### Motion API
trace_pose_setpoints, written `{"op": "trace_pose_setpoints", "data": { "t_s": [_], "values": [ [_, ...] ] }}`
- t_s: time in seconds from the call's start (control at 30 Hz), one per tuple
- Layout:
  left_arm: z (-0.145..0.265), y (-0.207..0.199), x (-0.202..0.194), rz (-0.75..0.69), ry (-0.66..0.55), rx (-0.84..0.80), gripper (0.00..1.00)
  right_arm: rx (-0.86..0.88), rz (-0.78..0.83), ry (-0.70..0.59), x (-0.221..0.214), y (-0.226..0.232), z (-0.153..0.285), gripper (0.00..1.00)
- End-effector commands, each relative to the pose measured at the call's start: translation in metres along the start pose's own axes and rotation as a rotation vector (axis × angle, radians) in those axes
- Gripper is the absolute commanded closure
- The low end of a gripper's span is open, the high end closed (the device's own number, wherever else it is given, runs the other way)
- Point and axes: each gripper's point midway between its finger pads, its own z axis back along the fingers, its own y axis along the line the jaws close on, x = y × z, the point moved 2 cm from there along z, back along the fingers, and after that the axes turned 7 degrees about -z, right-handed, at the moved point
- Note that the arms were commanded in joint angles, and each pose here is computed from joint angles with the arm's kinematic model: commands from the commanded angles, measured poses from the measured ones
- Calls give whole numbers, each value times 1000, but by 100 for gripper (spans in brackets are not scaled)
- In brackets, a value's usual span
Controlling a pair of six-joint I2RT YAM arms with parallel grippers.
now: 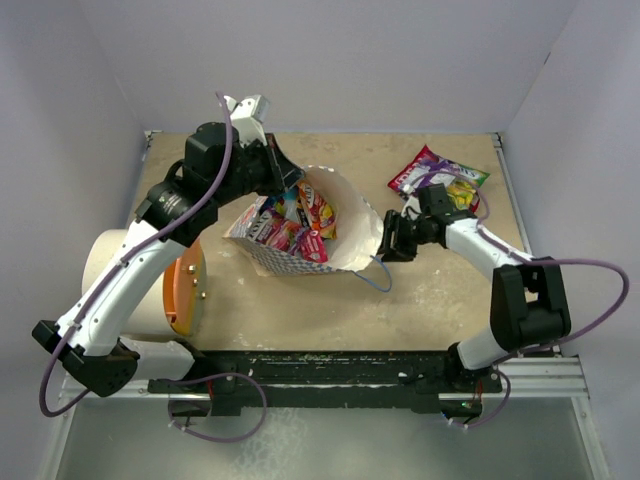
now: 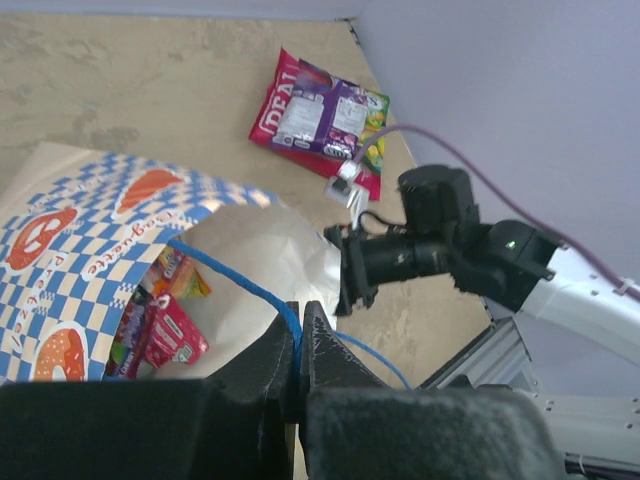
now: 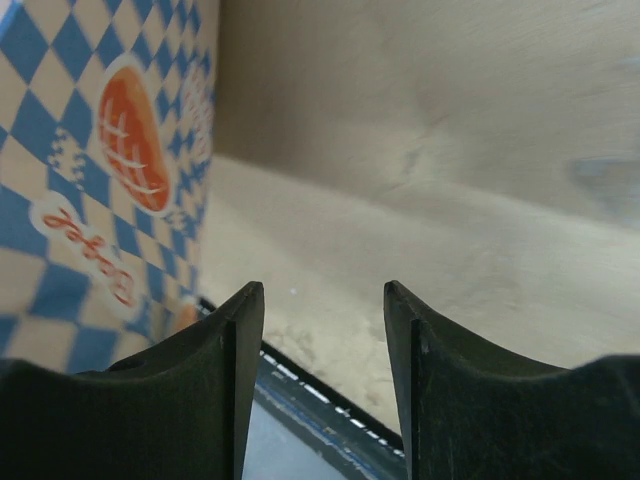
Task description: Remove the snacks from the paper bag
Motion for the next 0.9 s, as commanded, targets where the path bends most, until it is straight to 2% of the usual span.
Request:
{"op": "trace_pose_setpoints", "data": {
  "t_s": [0.0, 0.27, 0.37, 0.53, 0.73, 0.8, 0.87],
  "values": [
    [17, -9, 52, -90, -172, -5, 100, 174, -39, 66, -15, 43, -32, 49],
    [10, -17, 88, -257, -218, -43, 100, 227, -3, 112, -25, 93, -65, 49],
    [7, -26, 72, -241, -176, -131, 100, 170, -22, 136, -36, 78, -63, 49],
    [15, -36, 34, -133, -144, -262, 100, -54, 35, 85, -43, 24, -48, 47],
    [31, -40, 15, -36, -133, -320, 100, -207, 18, -66, -29, -23, 9, 47],
    [33, -42, 13, -30, -124, -329, 100, -247, 102, -167, -13, -16, 36, 46],
    [35, -41, 16, -29, -126, -318, 100, -186, 199, -298, 4, 19, 67, 46]
  ]
}}
